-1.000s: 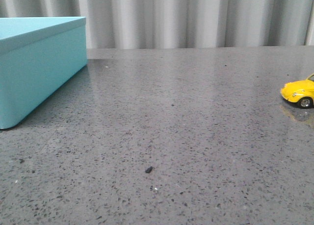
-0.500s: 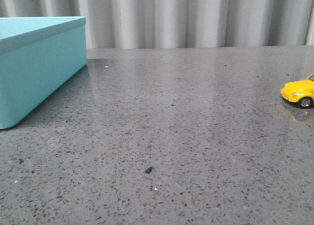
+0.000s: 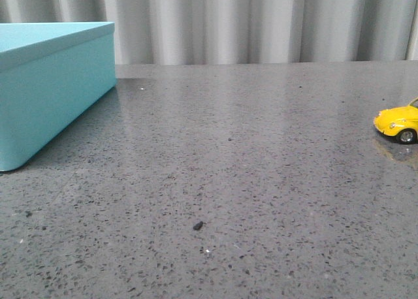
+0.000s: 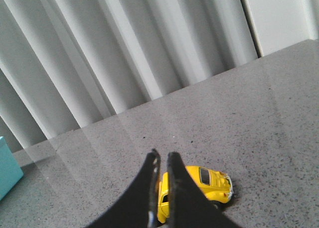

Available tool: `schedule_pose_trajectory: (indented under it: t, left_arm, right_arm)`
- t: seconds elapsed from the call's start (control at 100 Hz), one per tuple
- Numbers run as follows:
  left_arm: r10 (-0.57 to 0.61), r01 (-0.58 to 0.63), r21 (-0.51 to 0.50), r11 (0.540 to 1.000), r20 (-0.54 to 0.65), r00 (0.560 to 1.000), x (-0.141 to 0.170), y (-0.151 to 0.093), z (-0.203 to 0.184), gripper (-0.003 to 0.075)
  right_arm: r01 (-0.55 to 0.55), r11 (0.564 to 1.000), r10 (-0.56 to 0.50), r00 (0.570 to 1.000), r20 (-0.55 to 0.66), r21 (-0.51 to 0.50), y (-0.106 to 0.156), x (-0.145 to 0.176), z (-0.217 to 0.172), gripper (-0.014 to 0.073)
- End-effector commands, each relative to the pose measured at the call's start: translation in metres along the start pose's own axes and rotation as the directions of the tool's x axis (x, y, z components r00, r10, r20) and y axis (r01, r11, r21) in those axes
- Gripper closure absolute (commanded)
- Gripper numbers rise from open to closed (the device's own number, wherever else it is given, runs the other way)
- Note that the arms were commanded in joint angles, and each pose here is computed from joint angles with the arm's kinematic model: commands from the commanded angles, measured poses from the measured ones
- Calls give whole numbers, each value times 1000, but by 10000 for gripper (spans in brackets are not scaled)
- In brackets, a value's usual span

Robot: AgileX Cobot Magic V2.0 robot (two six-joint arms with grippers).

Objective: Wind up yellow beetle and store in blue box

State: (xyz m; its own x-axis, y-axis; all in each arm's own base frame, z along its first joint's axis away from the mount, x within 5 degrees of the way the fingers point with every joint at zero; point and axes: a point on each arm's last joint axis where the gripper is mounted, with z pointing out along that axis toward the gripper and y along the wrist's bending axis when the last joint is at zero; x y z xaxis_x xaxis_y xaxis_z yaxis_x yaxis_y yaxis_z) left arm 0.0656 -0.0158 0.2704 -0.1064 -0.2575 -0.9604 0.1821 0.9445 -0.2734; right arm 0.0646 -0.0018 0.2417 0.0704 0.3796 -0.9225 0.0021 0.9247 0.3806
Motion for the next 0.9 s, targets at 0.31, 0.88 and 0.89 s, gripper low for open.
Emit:
schedule_pose_trajectory:
  t: [0.31,0.88,0.89]
  left_arm:
    - [-8,8,-4,1000,79,997,-25,-4,6,741]
    - [-4,2,68,998,34,999,-23,-10,5,741]
    - [-4,2,71,997,34,999,-23,-10,5,741]
  right_arm:
    - [304,953,-303,952,31,-16,16,-36,-2,638]
    - [332,940,-307,730,-611,-76,47,-91,45,637]
    - [332,940,-307,727,-614,-77,48,-94,46,637]
